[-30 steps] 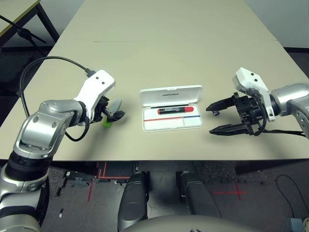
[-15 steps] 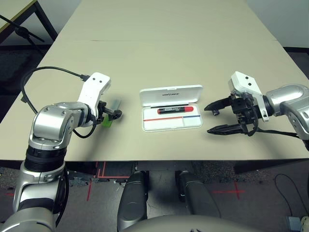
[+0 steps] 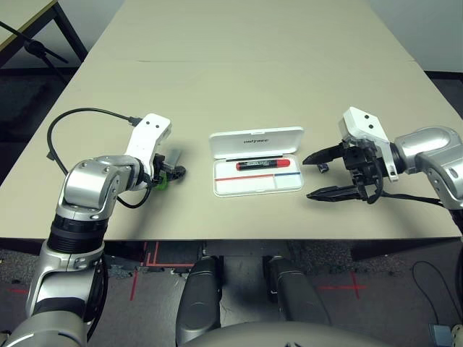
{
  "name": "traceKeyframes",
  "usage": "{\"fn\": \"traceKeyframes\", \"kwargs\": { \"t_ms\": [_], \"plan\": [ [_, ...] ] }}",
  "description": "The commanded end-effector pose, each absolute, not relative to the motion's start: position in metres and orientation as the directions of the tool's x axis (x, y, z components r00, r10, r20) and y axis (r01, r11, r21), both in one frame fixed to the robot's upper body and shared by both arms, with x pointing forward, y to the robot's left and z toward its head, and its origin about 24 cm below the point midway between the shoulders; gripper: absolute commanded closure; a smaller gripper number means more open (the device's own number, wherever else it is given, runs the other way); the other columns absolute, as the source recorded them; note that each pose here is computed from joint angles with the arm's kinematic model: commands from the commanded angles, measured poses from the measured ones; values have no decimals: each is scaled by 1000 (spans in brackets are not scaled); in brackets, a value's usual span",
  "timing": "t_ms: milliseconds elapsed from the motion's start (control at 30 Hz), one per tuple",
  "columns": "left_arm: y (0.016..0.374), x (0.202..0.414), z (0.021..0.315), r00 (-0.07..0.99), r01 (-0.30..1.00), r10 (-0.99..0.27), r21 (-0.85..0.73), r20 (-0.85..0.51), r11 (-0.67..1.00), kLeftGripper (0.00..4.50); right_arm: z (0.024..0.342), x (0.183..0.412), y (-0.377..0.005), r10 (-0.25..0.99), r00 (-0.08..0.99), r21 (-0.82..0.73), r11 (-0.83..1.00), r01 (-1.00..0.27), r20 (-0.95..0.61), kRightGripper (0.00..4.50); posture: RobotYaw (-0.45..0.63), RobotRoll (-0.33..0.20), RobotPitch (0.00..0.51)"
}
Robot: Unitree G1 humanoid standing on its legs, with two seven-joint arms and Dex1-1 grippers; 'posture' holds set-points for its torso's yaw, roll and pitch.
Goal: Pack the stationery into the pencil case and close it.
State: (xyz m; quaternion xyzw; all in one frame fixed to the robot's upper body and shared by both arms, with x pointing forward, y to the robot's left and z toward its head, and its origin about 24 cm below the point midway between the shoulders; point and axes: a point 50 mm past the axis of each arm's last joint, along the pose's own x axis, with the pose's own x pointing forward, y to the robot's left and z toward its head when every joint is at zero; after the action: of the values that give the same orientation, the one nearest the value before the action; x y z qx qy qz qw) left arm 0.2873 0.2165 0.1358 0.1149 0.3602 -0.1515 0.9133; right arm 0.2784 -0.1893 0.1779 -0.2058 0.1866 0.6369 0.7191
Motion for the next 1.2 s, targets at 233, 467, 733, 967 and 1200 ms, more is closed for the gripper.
{"fn": "traceKeyframes", "kwargs": {
  "t_ms": [233,467,733,967,1200],
  "plan": [
    [229,276,141,657,468,-199,187,-727,864,3410,179,282,-187,837,117,-84,85,-993,-535,0,92,0,169],
    [243,268,156,642,620,-302,245,-705,746,3410,176,283,-187,837,118,-90,82,-992,-534,0,100,0,170],
    [226,248,164,476,852,-554,202,-683,483,3410,175,288,-186,837,124,-110,76,-991,-533,0,110,0,169],
    [199,240,161,344,936,-681,175,-647,306,3410,177,291,-183,833,127,-130,67,-989,-538,0,109,0,169],
    [176,252,166,299,954,-722,211,-624,213,3410,177,291,-183,826,128,-139,60,-988,-550,0,109,0,169]
  ]
}}
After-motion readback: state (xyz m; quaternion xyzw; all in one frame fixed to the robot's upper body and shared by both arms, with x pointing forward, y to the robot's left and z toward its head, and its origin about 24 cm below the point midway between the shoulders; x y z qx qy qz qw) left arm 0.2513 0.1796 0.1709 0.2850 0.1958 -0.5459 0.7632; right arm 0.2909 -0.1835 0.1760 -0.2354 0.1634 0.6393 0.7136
